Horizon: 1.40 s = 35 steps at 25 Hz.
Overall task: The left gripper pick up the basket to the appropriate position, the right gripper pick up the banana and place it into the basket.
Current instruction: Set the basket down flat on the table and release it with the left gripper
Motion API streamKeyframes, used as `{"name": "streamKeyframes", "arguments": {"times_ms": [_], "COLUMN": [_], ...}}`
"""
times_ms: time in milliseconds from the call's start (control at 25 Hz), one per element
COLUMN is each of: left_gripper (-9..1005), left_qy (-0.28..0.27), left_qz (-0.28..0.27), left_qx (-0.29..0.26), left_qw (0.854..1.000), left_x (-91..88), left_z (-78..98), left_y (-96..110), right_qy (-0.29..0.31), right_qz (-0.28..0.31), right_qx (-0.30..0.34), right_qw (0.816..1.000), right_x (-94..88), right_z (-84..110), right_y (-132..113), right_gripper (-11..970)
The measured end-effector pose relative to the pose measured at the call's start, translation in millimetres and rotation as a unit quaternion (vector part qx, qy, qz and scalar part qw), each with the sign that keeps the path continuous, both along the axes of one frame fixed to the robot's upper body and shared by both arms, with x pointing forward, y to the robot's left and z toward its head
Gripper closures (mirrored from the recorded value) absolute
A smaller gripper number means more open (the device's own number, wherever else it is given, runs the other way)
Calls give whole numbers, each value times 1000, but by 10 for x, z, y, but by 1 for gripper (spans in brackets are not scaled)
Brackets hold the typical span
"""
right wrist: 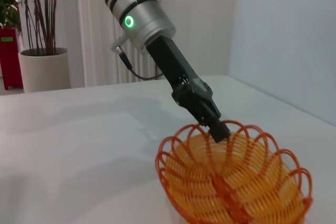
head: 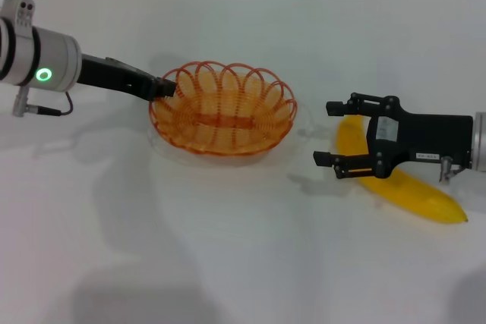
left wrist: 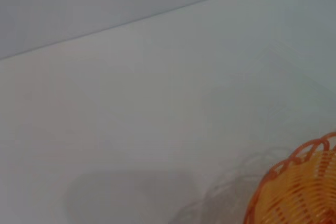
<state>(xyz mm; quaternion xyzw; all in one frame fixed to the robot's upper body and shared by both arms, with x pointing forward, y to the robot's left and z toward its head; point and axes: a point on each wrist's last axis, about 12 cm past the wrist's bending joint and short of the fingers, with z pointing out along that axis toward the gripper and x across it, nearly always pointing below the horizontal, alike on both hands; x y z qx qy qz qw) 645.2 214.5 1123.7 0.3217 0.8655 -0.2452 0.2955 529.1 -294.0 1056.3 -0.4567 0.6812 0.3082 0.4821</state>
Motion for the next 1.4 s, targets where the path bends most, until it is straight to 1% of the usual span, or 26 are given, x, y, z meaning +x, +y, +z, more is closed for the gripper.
{"name": "streamKeyframes", "arguments": {"times_ms": [200,240,440,720,960,1200,1320,1400], "left_gripper": [937,938,925,881,844,806,787,702], "left_qy": [9,13,18,28,31,29,17,4], "left_qz": [-2,1,4,12,19,15,15,19], "left_qx": [-4,0,6,15,12,18,22,25], "left_qw": [1000,1000,1000,999,999,999,999,1000], "left_x": [9,18,20,15,19,20,41,63], "left_z": [-20,-57,-101,-128,-130,-126,-92,-51], "left_y": [-75,-112,-134,-120,-122,-126,-106,-67], "right_qy": [-4,-4,-5,-11,-9,-9,-8,-7], "right_qz": [2,3,5,-2,-4,-5,-7,-8], "right_qx": [3,4,5,16,15,15,14,13], "right_qw": [1000,1000,1000,1000,1000,1000,1000,1000], "right_x": [25,30,38,59,49,40,32,25], "right_z": [16,18,22,46,40,35,31,26], "right_y": [34,42,63,72,64,52,34,22], "right_gripper": [101,102,103,104,105,107,107,108]}}
